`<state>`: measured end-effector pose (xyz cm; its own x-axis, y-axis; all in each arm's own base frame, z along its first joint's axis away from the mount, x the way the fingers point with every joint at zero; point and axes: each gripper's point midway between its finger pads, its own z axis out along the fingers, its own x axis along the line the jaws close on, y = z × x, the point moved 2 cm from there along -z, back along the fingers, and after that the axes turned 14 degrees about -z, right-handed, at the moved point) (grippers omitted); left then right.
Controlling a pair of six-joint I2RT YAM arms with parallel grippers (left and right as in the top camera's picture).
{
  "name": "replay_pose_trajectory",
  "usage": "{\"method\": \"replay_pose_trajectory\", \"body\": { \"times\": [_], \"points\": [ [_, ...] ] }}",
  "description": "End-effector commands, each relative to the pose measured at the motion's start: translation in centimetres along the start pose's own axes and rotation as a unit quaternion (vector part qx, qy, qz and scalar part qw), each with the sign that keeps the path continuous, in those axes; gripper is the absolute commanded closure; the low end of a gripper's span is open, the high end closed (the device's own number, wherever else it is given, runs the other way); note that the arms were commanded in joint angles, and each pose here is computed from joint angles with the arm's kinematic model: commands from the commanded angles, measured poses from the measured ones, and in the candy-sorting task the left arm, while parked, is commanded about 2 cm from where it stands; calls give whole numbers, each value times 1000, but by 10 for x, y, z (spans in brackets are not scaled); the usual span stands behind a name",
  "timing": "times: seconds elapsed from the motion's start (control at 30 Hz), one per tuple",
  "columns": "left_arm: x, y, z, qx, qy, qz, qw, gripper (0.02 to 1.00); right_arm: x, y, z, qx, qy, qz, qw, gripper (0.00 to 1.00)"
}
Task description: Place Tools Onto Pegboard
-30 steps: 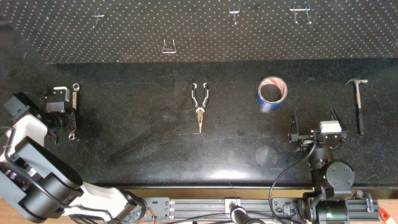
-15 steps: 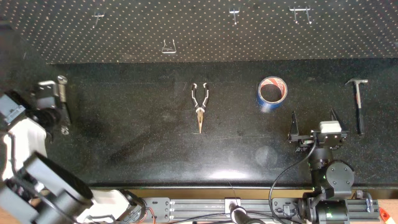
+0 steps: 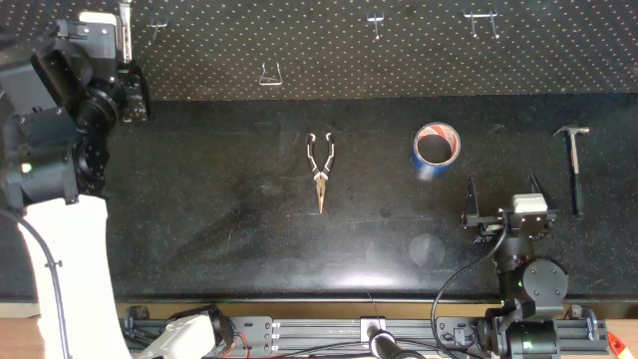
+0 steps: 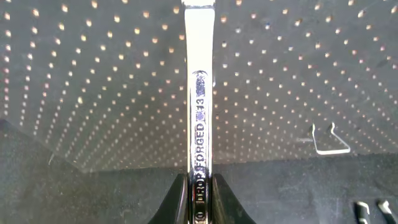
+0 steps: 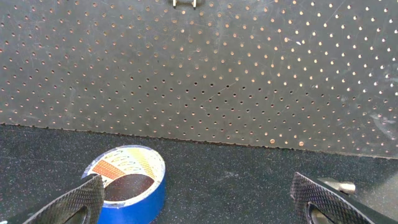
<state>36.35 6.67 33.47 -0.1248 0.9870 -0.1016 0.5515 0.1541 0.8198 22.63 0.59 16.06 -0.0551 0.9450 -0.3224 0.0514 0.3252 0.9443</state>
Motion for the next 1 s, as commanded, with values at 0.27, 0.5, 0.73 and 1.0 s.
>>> {"method": "replay_pose_trajectory", "body": {
  "times": [0.27,0.5,0.73,1.0],
  "points": [
    [9,-42,-50,-29,50,-29,998,989,1,-1,0,0,2,-5,1000,31],
    [14,-77,-10,-64,44,-25,997,989,1,-1,0,0,2,-5,1000,31],
    [10,-88,14,-35,18,-23,999,989,1,-1,0,0,2,-5,1000,31],
    [12,-99,29,-8,19,-27,999,989,1,-1,0,0,2,-5,1000,31]
  ]
}}
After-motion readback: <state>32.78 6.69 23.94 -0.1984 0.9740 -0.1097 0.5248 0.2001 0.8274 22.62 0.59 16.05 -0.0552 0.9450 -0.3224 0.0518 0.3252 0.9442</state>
